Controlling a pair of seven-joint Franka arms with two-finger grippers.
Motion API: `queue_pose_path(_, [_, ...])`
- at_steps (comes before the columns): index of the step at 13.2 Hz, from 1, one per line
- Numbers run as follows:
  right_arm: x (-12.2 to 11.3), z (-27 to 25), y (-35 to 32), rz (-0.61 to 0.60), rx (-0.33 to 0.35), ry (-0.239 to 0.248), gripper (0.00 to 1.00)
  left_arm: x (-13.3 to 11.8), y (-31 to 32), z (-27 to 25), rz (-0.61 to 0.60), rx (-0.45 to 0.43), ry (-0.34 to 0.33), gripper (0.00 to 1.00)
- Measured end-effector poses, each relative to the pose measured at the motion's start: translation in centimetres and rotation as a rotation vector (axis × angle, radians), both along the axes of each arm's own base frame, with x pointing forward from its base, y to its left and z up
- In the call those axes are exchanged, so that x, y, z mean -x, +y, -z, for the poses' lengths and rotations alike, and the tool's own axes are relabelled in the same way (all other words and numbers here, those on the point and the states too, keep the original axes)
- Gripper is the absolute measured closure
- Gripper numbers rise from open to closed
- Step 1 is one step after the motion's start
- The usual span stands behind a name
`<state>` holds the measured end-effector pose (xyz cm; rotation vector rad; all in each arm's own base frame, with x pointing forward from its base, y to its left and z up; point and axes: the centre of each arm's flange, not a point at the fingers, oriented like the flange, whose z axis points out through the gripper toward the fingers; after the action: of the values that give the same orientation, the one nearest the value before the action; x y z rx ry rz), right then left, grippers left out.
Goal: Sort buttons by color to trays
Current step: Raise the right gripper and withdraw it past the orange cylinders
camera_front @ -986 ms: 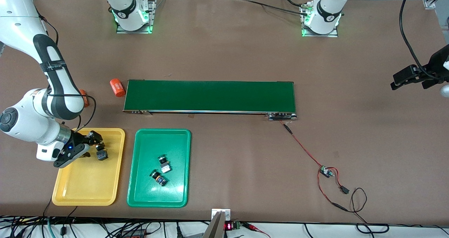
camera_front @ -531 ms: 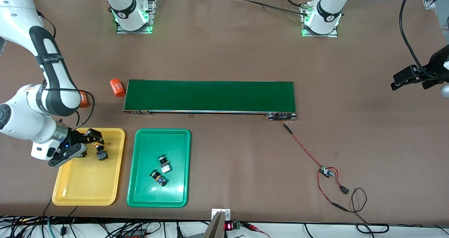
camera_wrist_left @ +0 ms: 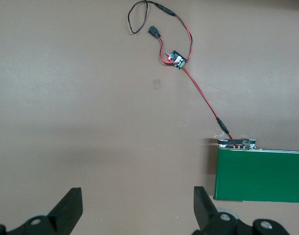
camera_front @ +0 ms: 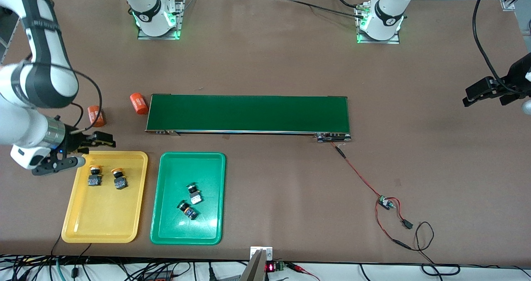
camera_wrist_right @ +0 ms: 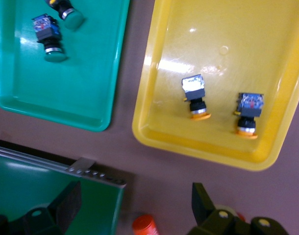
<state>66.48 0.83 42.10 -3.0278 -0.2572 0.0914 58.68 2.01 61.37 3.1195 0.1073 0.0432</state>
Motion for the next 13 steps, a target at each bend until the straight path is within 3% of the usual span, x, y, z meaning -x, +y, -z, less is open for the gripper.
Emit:
queue_pose_path(5, [5.0, -10.0, 0.6, 0.108, 0.086, 0.034, 0.0, 0.0, 0.0, -0.1, 0.0, 0.0, -0.005, 0.0])
queue_pose_path(13, [12.4, -18.2, -1.3, 0.197, 0.13, 0.058, 0.0, 0.0, 0.0, -0.1, 0.0, 0.0, -0.006, 0.0])
